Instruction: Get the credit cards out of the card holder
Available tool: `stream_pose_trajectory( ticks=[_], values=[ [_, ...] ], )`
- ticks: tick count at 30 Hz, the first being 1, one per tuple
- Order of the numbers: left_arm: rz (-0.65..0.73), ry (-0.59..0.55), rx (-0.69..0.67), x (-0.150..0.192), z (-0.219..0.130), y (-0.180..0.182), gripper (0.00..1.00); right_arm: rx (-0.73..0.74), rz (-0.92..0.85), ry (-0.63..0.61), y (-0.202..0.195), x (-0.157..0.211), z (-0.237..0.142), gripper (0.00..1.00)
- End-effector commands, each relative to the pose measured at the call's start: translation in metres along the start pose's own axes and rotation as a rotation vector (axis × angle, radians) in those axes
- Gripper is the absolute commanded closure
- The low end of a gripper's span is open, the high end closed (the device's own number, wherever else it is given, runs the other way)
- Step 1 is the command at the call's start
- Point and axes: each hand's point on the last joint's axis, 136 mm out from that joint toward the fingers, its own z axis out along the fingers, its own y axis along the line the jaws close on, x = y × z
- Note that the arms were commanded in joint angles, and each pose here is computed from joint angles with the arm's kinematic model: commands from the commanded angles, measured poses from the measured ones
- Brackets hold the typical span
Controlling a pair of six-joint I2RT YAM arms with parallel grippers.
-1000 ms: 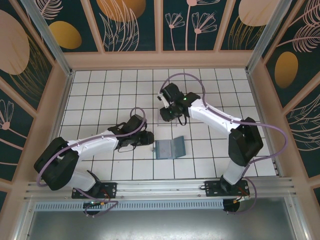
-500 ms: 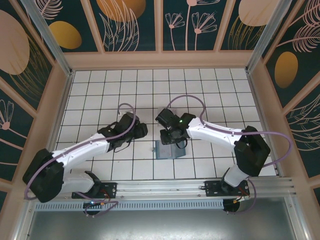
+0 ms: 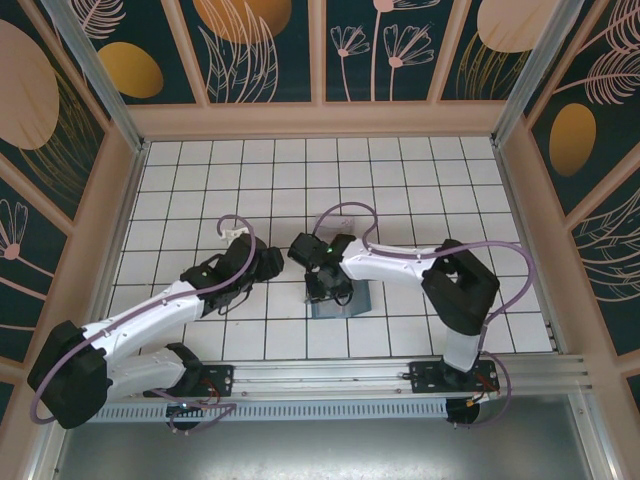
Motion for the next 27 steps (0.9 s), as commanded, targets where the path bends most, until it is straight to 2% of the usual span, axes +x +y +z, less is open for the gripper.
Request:
stream_pose_trajectory(
  ticks=[1,8,15,22,27],
  values=[
    [-0.012,-0.012,-0.009,-0.001,-0.001,0.006,0.27,0.071,0.005,0.013,-0.005,0.002,0.001,0.58],
    [-0.001,-0.01,0.012,-0.001,0.0,0.002,0.27,0.104,0.001,0.036,-0.009,0.006,0.011,0.57],
    [0.001,-0.005,0.026,0.0,0.0,-0.001,0.27,0.129,0.001,0.049,-0.013,0.011,0.017,0.61],
    [0.001,-0.002,0.035,-0.001,-0.001,-0.003,0.27,0.13,0.004,0.056,-0.014,0.013,0.02,0.74],
    [0.017,0.034,0.087,0.004,0.001,-0.015,0.31,0.105,0.01,0.034,-0.01,0.009,0.013,0.84]
  ],
)
